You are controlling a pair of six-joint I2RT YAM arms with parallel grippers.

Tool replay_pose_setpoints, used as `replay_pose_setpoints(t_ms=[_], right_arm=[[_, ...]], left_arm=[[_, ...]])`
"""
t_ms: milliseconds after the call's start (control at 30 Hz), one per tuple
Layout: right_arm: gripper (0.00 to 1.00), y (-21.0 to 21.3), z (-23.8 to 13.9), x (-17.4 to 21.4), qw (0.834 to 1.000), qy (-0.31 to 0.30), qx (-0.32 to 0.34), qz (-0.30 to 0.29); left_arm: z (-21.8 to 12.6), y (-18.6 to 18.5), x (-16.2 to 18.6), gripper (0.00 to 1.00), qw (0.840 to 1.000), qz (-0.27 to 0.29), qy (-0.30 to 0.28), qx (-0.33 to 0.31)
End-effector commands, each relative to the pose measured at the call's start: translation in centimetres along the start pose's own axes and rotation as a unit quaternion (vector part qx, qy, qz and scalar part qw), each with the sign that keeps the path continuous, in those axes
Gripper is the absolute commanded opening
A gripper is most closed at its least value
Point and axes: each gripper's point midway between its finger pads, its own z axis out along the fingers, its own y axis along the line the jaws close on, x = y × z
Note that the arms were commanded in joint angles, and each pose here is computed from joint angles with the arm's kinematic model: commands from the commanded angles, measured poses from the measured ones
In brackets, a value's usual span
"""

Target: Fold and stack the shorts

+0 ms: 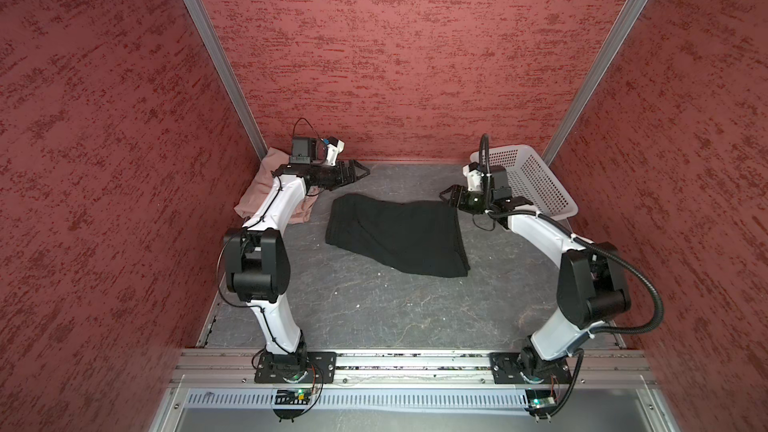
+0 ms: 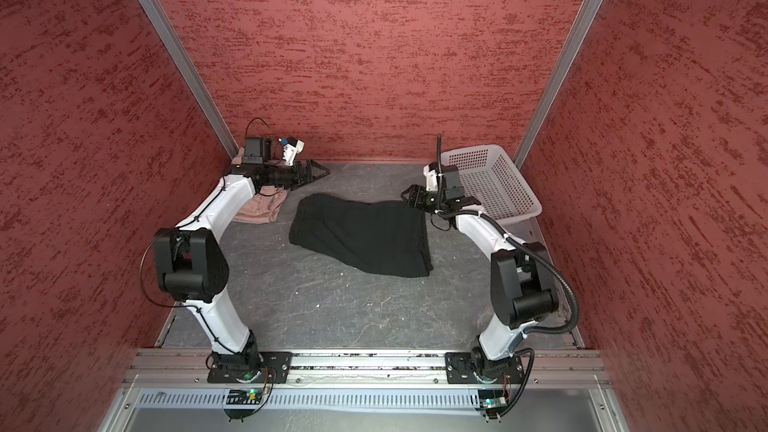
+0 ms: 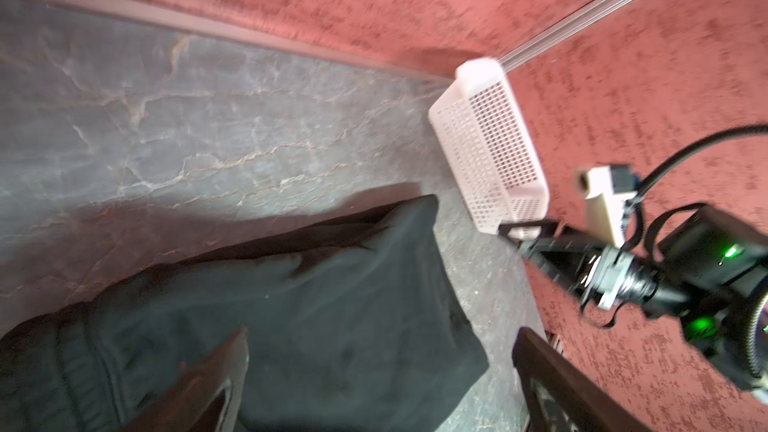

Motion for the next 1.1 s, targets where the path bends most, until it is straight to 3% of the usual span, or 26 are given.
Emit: replay_pose_setpoints(t_ms=[0, 133, 367, 533, 667, 767, 900, 1067], right_arm=[[0.58, -0.1, 1.4, 7.5, 0.996, 0.084, 0.018, 0.013], [0.44, -0.8, 1.6, 12.9, 0.991, 0.119, 0.023, 0.048], [0.44, -6.8, 0.7, 18.3, 0.973, 0.147, 0.122, 0.133], [0.46, -9.5, -2.1, 19.6, 0.961, 0.142, 0.157, 0.180], [0.50, -11.2, -5.7, 18.9, 0.954, 0.122, 0.204, 0.184], [0.52, -9.6, -7.1, 16.3, 0.967, 0.079, 0.184, 0.158], [0.56, -4.3, -7.5, 11.6, 0.993, 0.029, 0.090, 0.075], [0.60, 1.1, -6.4, 8.7, 0.994, 0.015, 0.067, -0.082]], left_arm=[[0.5, 3.2, 3.2, 1.00, 0.997, -0.063, 0.029, -0.033], [1.1, 6.0, 6.9, 0.99, 0.991, -0.095, 0.059, -0.071], [0.6, 8.1, 10.2, 0.99, 0.981, -0.128, 0.095, -0.110], [-0.8, 7.5, 11.2, 0.99, 0.978, -0.136, 0.097, -0.122], [-0.8, 5.9, 13.3, 0.99, 0.978, -0.160, 0.098, -0.093], [-1.3, 5.8, 14.4, 1.00, 0.978, -0.160, 0.091, -0.095], [-2.5, 5.8, 14.5, 0.99, 0.979, -0.168, 0.071, -0.089], [-5.1, 5.0, 14.8, 0.99, 0.980, -0.176, 0.020, -0.086]])
